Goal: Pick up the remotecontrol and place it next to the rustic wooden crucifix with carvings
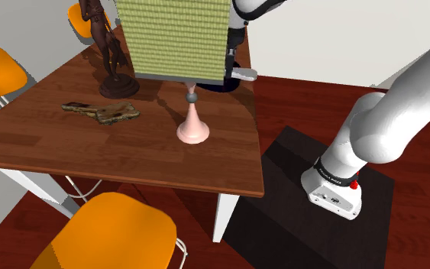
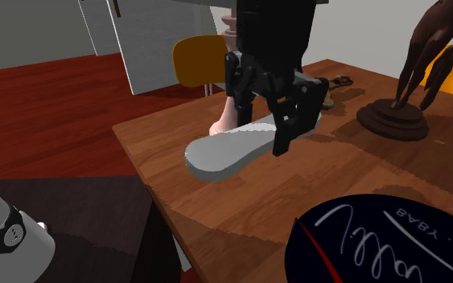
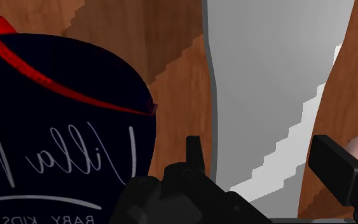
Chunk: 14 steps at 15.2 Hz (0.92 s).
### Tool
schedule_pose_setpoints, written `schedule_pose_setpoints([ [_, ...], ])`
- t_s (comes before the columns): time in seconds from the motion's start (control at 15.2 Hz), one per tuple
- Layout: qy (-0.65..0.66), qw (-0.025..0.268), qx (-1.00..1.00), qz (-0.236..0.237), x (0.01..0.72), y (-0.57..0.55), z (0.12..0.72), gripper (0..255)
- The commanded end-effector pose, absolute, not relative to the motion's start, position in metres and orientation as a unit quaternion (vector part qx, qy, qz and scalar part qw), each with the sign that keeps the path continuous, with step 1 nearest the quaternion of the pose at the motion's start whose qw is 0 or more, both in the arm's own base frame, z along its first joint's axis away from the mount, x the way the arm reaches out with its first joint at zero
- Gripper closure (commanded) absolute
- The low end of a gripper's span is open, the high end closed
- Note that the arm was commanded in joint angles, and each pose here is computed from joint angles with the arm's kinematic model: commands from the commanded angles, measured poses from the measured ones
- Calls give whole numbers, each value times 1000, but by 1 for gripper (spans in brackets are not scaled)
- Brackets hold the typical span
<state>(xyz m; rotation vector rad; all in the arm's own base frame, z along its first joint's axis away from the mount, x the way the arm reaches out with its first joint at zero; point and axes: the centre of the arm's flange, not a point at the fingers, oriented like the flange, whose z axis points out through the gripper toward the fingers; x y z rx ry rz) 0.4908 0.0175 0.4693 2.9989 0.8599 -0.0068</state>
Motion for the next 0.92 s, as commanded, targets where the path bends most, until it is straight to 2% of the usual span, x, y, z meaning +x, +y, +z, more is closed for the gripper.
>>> schedule_pose_setpoints([
  [0.0, 276, 11, 961, -2, 491, 43, 470, 255],
  [0.86, 276, 11, 961, -2, 490, 215, 471, 255],
])
